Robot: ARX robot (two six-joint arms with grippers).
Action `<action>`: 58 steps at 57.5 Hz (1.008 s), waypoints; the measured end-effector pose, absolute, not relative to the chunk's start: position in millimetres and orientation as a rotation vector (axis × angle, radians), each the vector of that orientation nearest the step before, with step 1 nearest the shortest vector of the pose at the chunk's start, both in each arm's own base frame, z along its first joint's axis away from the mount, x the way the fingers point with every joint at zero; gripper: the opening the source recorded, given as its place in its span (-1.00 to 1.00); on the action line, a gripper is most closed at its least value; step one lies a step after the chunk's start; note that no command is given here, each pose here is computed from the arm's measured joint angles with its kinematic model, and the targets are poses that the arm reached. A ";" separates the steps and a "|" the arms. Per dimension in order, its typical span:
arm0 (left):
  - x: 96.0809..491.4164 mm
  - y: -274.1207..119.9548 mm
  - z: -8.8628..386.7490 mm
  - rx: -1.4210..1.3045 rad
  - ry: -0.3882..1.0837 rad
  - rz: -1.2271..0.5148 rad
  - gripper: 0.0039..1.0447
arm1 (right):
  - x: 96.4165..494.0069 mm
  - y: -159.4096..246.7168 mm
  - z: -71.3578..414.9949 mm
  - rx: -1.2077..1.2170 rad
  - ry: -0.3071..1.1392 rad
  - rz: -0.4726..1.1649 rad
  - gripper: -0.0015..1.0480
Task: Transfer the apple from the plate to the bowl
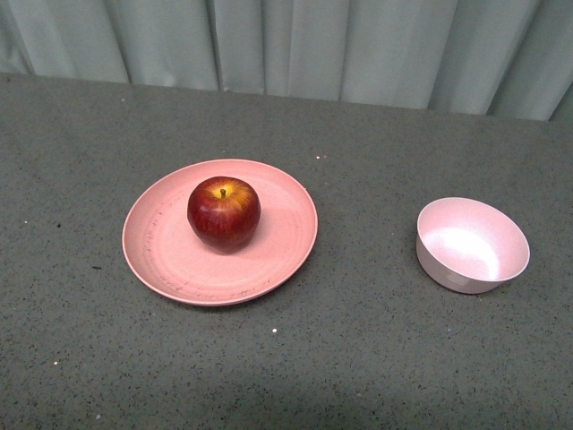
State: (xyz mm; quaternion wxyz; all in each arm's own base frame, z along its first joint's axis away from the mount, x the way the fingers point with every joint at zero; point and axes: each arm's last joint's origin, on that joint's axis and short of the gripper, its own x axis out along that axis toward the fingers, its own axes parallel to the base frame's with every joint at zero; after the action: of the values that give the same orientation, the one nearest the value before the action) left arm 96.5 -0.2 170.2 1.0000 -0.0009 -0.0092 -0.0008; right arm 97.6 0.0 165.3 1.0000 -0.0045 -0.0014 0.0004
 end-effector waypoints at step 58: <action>96.5 -0.2 170.2 -0.002 -0.018 -0.002 0.88 | 212.5 23.5 131.8 -0.201 0.654 0.252 0.82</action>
State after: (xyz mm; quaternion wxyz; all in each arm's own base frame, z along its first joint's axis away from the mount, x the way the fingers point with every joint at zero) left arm 96.5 -0.2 170.2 1.0000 -0.0009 -0.0092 -0.0008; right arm 212.5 23.5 131.8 0.9342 -0.0984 0.3199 0.1234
